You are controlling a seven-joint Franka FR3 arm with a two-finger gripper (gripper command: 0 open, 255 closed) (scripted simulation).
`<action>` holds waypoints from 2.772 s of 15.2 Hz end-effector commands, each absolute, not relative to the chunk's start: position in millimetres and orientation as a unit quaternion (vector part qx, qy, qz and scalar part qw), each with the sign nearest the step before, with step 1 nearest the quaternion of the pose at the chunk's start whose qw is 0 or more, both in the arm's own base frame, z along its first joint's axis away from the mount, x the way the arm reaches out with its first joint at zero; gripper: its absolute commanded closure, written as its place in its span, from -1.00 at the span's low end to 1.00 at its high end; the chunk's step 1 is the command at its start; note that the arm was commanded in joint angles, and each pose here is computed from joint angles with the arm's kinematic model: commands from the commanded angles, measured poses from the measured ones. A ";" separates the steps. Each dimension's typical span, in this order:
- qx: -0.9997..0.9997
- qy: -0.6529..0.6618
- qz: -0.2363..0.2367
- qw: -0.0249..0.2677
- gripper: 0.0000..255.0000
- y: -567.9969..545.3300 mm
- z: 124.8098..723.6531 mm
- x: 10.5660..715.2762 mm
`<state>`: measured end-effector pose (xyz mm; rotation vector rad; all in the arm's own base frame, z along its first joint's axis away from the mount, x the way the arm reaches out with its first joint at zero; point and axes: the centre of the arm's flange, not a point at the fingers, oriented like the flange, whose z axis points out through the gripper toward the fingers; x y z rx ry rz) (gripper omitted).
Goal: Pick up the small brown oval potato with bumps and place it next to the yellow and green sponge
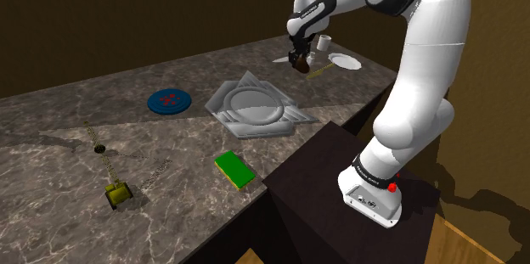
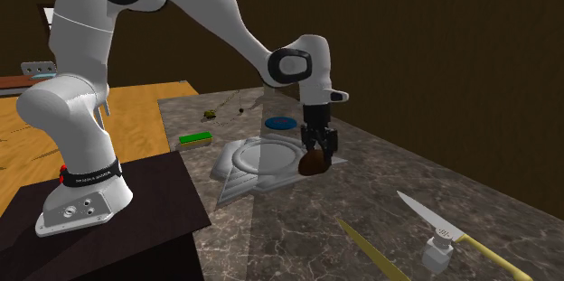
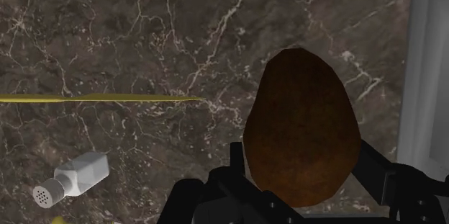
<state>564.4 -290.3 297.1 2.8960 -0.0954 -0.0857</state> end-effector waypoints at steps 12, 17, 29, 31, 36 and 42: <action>0.992 -0.033 -0.029 0.121 1.00 -198.0 326.8 560.3; 0.992 -0.033 -0.029 0.121 1.00 -132.0 327.0 557.6; 0.992 -0.033 -0.029 0.121 1.00 26.2 327.4 551.4; 0.992 -0.033 -0.029 0.121 1.00 52.6 327.5 550.3; 0.992 -0.033 -0.029 0.121 1.00 118.5 327.7 547.7; 0.992 -0.033 -0.029 0.121 1.00 197.6 327.9 544.5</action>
